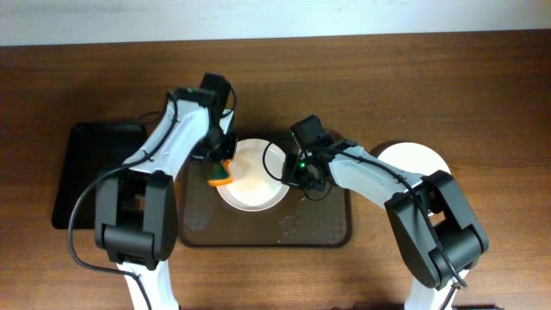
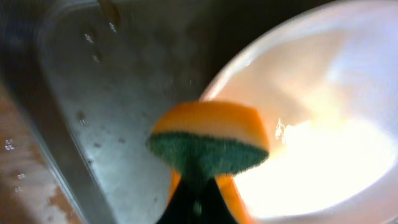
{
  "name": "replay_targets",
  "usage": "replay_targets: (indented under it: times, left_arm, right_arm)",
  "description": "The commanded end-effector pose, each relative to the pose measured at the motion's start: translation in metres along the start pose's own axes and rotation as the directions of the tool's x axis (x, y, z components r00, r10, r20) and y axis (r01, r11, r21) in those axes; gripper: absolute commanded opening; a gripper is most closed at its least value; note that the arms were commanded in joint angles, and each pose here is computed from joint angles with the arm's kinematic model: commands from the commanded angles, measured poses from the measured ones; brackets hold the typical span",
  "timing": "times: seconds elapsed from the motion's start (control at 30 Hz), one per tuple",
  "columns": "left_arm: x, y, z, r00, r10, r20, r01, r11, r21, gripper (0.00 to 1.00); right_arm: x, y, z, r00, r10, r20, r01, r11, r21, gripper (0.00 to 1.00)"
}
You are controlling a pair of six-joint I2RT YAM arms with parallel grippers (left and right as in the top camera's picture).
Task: Clean dirty plates on tray and stack at the side
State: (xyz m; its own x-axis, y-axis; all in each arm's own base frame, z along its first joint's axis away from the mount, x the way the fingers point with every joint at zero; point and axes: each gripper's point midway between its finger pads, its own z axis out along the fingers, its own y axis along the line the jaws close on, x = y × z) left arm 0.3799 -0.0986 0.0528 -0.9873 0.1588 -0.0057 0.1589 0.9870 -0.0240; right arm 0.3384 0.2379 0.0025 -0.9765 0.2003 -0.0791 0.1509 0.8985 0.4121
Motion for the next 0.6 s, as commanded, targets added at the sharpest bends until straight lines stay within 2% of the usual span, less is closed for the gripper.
replay_targets:
  times: [0.0, 0.07, 0.13, 0.23, 0.27, 0.37, 0.43, 0.53, 0.57]
  left_arm:
    - [-0.021, -0.021, -0.054, 0.992, 0.103, 0.071, -0.111, 0.986, 0.124, 0.0]
    - [-0.037, -0.011, -0.078, 0.988, 0.082, 0.134, -0.097, 0.99, 0.106, 0.0]
    - [-0.04, 0.002, -0.078, 0.988, 0.054, 0.143, -0.069, 0.992, 0.105, 0.0]
    - [-0.049, 0.029, -0.08, 0.984, -0.008, 0.176, -0.01, 0.995, 0.101, 0.0]
    - [-0.049, 0.038, -0.081, 0.984, -0.035, 0.175, 0.017, 0.995, 0.102, 0.0]
    - [-0.048, 0.052, -0.081, 0.982, -0.073, 0.174, 0.055, 0.993, 0.107, 0.0]
    - [-0.048, 0.051, -0.081, 0.982, -0.072, 0.175, 0.054, 0.993, 0.107, 0.0]
    - [-0.047, 0.051, -0.079, 0.983, -0.072, 0.168, 0.055, 0.993, 0.107, 0.0]
    - [-0.047, 0.051, -0.078, 0.983, -0.073, 0.166, 0.055, 0.993, 0.107, 0.0]
  right_arm:
    - [0.011, -0.028, 0.013, 0.999, 0.025, -0.028, -0.022, 0.996, 0.09, 0.04]
    - [0.012, -0.026, 0.013, 0.999, 0.01, -0.032, -0.008, 0.996, 0.084, 0.04]
    - [0.013, -0.005, 0.004, 0.993, -0.101, -0.063, 0.099, 0.995, -0.028, 0.04]
    - [0.005, 0.021, -0.045, 0.968, -0.248, 0.033, 0.25, 0.964, -0.092, 0.04]
    - [0.002, 0.02, -0.062, 0.965, -0.251, 0.074, 0.255, 0.965, -0.057, 0.04]
    - [-0.006, -0.026, -0.115, 0.946, -0.265, 0.188, 0.213, 0.943, 0.256, 0.04]
    - [-0.009, -0.051, -0.145, 0.912, -0.319, 0.257, 0.173, 0.868, 0.465, 0.04]
    - [-0.012, -0.055, -0.166, 0.847, -0.424, 0.32, 0.139, 0.759, 0.636, 0.04]
    - [-0.014, -0.05, -0.178, 0.797, -0.487, 0.357, 0.115, 0.703, 0.702, 0.04]
